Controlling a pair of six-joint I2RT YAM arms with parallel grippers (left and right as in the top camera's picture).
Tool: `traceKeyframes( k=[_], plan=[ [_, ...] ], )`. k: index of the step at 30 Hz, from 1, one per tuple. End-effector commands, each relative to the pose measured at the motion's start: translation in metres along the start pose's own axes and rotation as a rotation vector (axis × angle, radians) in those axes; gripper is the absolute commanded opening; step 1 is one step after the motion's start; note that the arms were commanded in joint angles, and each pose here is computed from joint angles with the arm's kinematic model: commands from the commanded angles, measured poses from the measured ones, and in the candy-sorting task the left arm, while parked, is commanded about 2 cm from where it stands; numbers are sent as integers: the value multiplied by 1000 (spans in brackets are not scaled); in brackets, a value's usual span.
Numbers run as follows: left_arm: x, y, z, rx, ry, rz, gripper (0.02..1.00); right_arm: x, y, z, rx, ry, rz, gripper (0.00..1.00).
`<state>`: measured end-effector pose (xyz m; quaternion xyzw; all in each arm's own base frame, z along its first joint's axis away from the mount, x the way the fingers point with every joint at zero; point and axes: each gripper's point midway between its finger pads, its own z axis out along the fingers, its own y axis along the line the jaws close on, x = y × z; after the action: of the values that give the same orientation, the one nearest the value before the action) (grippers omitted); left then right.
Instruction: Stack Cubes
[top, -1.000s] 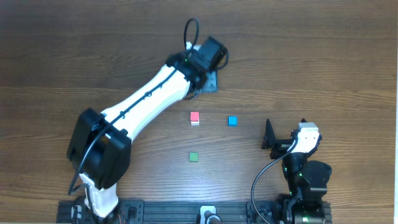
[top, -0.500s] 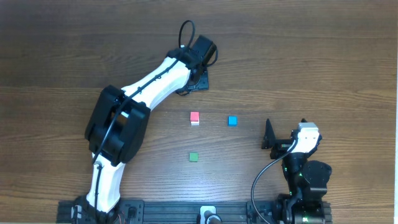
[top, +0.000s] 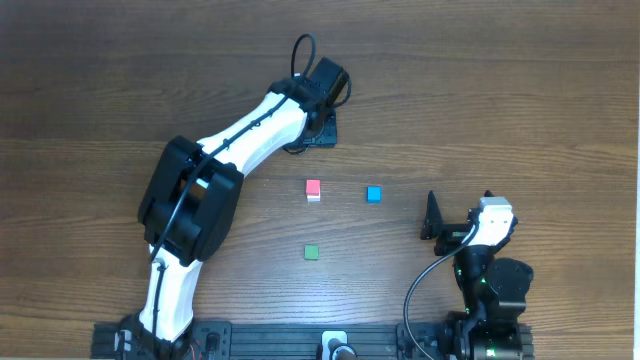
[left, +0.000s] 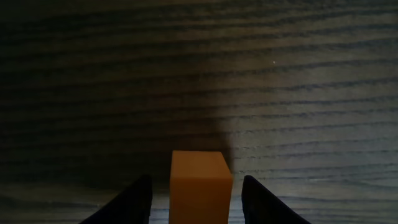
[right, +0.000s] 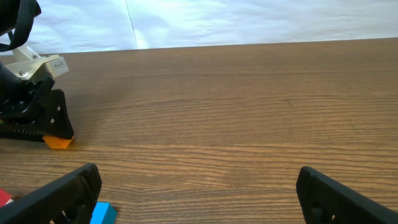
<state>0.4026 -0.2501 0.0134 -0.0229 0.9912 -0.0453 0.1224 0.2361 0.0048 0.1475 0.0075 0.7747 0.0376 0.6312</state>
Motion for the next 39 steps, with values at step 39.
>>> traceKeyframes(
  k=[39],
  plan=[
    [-3,1,-84,13,-70,23,139,1,0,0,-6,-3,-4,993]
  ],
)
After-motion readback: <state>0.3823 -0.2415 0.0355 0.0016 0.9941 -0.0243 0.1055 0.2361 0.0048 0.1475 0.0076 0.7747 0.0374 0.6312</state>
